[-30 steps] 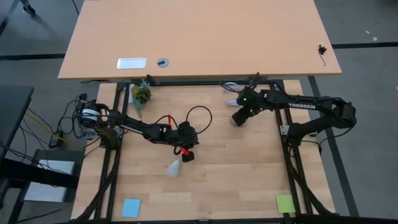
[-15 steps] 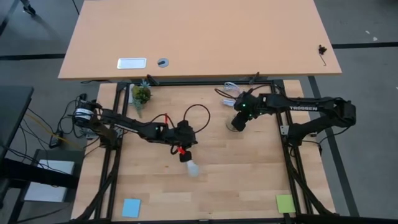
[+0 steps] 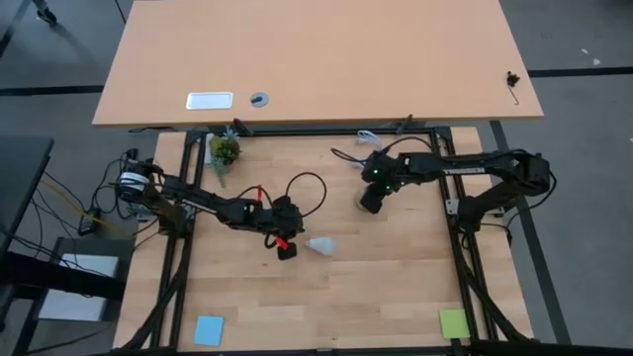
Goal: Screw lightbulb
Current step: Move the lamp socket to the center of the table, then insert the lightbulb into the lamp socket
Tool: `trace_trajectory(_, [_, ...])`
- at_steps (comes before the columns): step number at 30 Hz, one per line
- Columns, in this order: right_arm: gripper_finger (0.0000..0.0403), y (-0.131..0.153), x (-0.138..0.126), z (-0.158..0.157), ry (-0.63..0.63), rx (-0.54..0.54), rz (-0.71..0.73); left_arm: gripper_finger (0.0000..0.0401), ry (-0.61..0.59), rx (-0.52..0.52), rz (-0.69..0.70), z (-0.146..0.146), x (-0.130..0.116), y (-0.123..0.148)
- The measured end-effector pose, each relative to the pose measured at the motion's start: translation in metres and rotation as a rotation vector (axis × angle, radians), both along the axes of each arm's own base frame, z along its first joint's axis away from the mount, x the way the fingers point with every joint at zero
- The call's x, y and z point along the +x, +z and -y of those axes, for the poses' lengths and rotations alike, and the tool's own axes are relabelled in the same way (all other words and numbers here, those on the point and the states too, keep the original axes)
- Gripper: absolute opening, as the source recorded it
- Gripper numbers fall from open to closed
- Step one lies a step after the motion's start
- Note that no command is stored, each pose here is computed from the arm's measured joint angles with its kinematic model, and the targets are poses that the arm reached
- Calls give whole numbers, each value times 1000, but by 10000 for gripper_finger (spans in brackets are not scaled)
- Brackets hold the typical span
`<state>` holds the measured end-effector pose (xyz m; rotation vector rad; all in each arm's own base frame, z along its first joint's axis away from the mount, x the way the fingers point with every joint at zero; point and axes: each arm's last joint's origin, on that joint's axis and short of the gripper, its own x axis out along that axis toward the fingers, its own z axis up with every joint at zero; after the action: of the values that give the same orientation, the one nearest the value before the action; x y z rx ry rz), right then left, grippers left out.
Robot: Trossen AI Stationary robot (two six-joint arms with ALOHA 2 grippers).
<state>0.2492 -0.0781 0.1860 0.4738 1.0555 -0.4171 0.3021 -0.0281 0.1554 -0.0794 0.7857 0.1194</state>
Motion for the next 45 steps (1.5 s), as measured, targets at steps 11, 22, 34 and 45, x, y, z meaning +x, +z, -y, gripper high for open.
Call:
trace_trajectory(11, [17,-8,50,-7,163,81,232,1,3,10,3,0,0,1])
trace_trajectory(22, [28,25,85,-16,325,-3,343,1,-8,12,-1,4,-1,2])
trace_trajectory(34, [83,84,52,-51,343,-132,358,1,278,8,-31,13,-40,36])
trace_trajectory(45, [142,66,63,-99,363,-63,312,0,747,41,-278,-2,-94,10])
